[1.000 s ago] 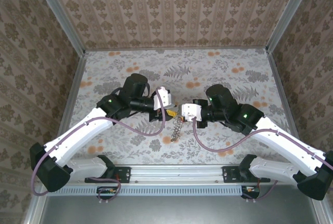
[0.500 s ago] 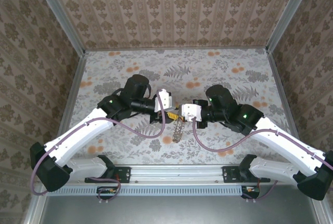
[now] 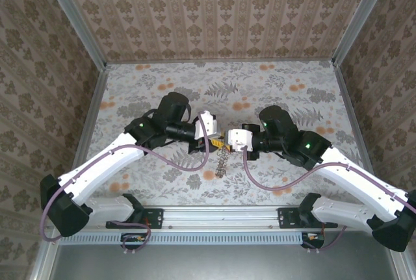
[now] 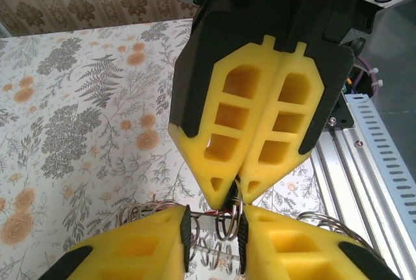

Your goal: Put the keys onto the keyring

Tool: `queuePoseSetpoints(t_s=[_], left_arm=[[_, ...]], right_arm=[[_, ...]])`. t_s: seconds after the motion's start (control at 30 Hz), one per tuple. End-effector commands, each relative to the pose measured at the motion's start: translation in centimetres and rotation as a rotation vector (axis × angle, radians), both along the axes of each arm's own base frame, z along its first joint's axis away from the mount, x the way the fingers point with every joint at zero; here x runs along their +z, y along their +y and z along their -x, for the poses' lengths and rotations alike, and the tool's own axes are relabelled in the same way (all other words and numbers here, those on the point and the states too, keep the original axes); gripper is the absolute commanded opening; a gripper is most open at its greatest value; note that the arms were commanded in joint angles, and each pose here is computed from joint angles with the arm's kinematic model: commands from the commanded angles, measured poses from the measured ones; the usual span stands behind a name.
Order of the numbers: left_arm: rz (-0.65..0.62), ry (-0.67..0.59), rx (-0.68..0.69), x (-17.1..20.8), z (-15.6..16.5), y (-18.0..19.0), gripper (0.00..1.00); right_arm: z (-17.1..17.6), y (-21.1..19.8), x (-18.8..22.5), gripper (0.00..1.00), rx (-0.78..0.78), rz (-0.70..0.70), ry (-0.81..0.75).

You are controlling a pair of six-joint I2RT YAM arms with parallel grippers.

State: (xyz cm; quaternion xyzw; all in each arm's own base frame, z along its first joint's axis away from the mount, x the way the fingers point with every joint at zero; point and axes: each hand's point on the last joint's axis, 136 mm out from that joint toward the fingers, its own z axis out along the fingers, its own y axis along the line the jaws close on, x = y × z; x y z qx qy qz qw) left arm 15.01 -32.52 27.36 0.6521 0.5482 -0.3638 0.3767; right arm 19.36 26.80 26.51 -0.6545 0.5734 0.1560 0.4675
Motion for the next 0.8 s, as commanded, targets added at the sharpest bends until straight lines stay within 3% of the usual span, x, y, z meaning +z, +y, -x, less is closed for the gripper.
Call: queuePoseSetpoints(t_s=[0.0,0.23,0.3,0.4,0.53,0.67,0.77], left_arm=[[0.031,-0.026,-0.016,1.5,0.1,-0.5,0.24],[0.019,-0.047,-0.039,1.1,0.7,-0.8,0.22],[0.022,-0.055,-0.043,1.2,0.8,-0.9,0.16],[0.041,-0.078,-0.065,1.6,1.2,-0.8,0.0],[0.107,-0.123,-0.092,2.3,1.8,-0.2,0.0],[0.211,-0.087,-0.123,3.7,2.1,0.0,0.0],[0.27,-0.082,-0.139,4.4,2.2,0.0,0.0]], right_arm=[[0.5,0.9,2.1,0.0,0.037,-0.083,-0.02],[0.2,1.3,2.1,0.0,0.03,-0.098,-0.003],[0.1,1.4,1.9,0.0,0.029,-0.096,0.003],[0.0,1.3,1.7,0.0,0.025,-0.091,0.007],[0.1,0.9,1.6,0.0,0.01,-0.094,0.002],[0.4,0.4,1.7,0.15,-0.001,-0.11,0.0],[0.5,0.0,1.8,0.18,-0.015,-0.125,-0.001]])
